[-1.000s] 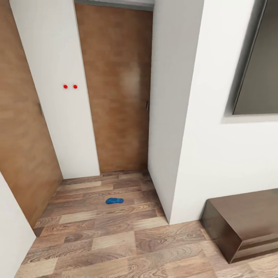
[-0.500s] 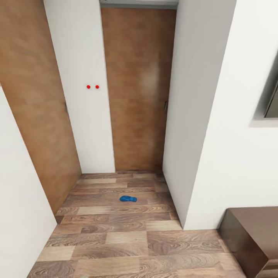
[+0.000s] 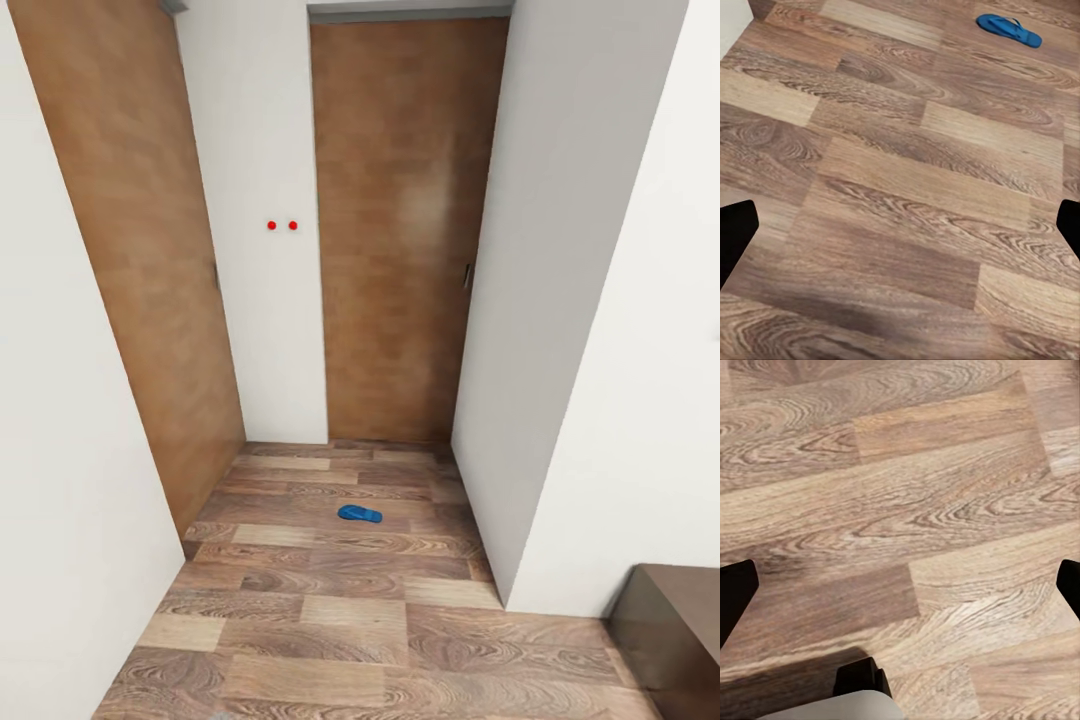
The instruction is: In the bedroom, move the book from the bed onto either nightstand, and place the two sandals side by side next to the bed.
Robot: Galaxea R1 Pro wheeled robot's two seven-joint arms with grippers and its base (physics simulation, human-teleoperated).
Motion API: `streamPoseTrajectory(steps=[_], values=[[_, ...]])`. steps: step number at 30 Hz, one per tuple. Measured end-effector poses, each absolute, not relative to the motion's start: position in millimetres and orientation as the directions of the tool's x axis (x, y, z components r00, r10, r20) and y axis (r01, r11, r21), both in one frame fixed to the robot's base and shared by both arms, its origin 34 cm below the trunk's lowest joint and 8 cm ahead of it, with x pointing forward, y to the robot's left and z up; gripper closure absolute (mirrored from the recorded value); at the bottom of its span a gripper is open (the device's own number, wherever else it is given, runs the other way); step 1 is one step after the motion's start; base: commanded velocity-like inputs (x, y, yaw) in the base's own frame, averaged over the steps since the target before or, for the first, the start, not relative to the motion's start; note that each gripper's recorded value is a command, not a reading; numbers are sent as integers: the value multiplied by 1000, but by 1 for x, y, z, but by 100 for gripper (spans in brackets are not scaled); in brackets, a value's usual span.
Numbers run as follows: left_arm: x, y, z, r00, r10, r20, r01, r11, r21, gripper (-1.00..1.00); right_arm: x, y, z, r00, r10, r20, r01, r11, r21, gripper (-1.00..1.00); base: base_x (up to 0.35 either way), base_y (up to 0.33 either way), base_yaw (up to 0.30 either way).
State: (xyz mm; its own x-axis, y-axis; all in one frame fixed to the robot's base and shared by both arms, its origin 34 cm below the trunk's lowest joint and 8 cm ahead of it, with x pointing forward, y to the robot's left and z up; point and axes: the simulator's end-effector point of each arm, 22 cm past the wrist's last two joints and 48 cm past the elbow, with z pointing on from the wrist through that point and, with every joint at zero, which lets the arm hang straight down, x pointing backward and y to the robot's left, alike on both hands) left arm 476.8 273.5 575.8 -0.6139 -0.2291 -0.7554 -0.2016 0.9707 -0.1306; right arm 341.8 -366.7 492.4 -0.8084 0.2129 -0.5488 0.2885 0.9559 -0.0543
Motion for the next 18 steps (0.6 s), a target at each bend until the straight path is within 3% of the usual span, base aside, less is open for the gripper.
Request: streamPoseTrajectory(steps=[18], values=[[455,267,555,-665,-217,-714,-192,974,-118,-100,316,-364,481,-838,223,-498,291,955,-63,-100,0,0,4]])
